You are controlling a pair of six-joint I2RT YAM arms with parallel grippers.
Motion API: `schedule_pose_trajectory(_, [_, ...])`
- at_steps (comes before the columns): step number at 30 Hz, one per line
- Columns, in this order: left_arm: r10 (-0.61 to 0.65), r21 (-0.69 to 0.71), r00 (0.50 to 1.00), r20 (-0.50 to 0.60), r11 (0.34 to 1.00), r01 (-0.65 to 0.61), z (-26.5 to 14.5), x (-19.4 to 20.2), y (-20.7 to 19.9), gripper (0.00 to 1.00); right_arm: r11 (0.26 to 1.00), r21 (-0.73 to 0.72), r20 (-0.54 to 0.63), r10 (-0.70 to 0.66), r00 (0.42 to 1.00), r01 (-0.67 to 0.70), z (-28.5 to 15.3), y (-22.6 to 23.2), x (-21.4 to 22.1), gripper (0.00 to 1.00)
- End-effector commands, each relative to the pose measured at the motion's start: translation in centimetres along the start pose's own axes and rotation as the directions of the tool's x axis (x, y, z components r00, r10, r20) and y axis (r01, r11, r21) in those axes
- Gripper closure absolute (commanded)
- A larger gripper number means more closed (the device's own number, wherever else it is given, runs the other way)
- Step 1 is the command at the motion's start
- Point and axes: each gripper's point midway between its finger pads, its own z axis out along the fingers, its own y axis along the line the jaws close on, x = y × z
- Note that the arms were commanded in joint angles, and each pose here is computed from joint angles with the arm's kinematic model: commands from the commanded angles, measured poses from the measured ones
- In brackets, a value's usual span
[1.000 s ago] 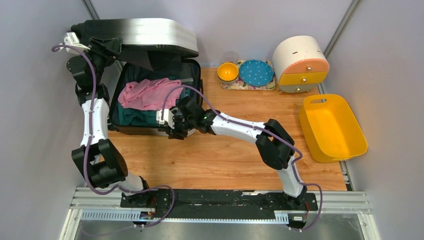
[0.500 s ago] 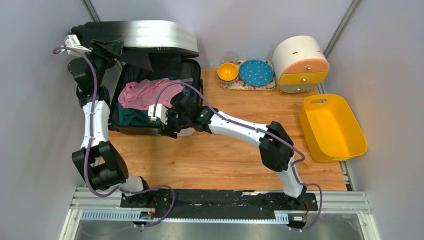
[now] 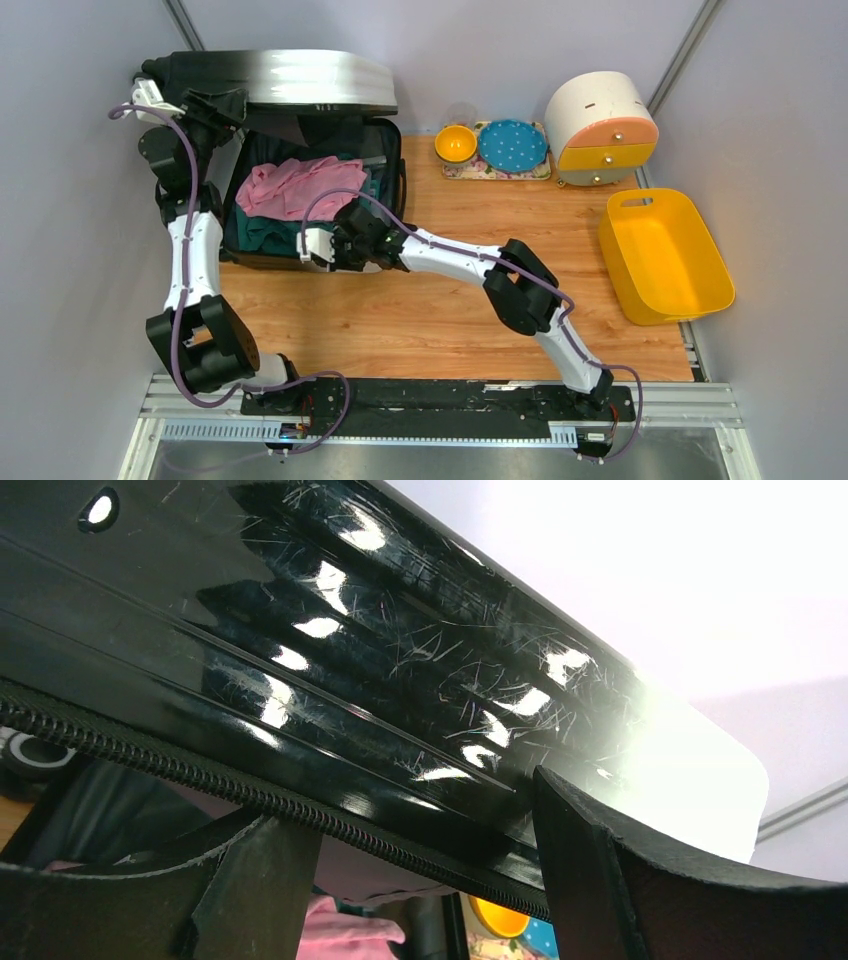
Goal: Open, take out, and arrange the luggage
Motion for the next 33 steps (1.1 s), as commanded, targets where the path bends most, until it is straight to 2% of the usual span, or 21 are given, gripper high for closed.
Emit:
schedule_pose_trajectory(1, [0.196,0.019,0.966,0.169,0.979,-0.202,-1.1,-4.9,-2.8,0.2,0.953,-0.271,0.1,-0.112,0.989,0.135,-1.8,8.8,-2.6,1.0])
schedule_pose_trajectory(6, [0.213,-0.013,0.955,0.209,0.976,-0.215,0.2,-6.8,-2.6,0.2,0.912,-0.33,0.156,-0.201,0.967,0.242,-3.7,11.7,-3.1,1.0])
schedule_pose_trajectory(15, [0.273,-0.043,0.934,0.232,0.962,-0.271,3.7,-7.2,-1.8,0.2,0.889,-0.377,0.198,-0.197,0.96,0.26,-5.8,13.1,-3.4,1.0])
schedule_pose_trajectory(17, [0.302,-0.036,0.925,0.231,0.953,-0.302,4.8,-6.9,-1.9,0.16,0.911,-0.364,0.182,-0.134,0.974,0.193,-5.8,12.5,-4.1,0.84])
schedule_pose_trajectory(19, [0.337,-0.047,0.916,0.216,0.941,-0.335,6.1,-6.2,-0.9,0.15,0.925,-0.351,0.211,-0.075,0.975,0.147,-6.7,11.1,-5.9,0.73])
schedule_pose_trajectory(22, [0.37,-0.042,0.901,0.227,0.928,-0.371,7.8,-7.0,-0.8,0.14,0.941,-0.326,0.23,-0.015,0.973,0.091,-8.3,9.9,-7.2,0.71])
schedule_pose_trajectory(25, [0.4,-0.004,0.89,0.217,0.913,-0.409,9.1,-6.7,-0.8,0.1,0.948,-0.304,0.247,-0.02,0.969,0.097,-9.7,9.9,-7.5,0.49])
schedule_pose_trajectory(27, [0.417,0.031,0.886,0.203,0.901,-0.432,9.7,-6.1,-1.3,0.1,0.955,-0.292,0.243,0.026,0.97,0.047,-10.4,9.6,-7.7,0.41])
schedule_pose_trajectory(29, [0.441,0.04,0.876,0.198,0.889,-0.456,10.1,-6.0,-1.3,0.1,0.96,-0.281,0.256,0.081,0.963,-0.006,-11.3,8.8,-8.6,0.38])
schedule_pose_trajectory(30, [0.442,0.037,0.876,0.196,0.889,-0.456,10.1,-6.0,-1.3,0.1,0.955,-0.285,0.249,0.158,0.955,-0.083,-11.9,8.0,-8.9,0.38])
schedule_pose_trajectory(33, [0.478,0.024,0.858,0.187,0.871,-0.491,10.3,-6.3,-1.1,0.1,0.948,-0.245,0.255,0.266,0.93,-0.204,-13.1,5.0,-9.7,0.36])
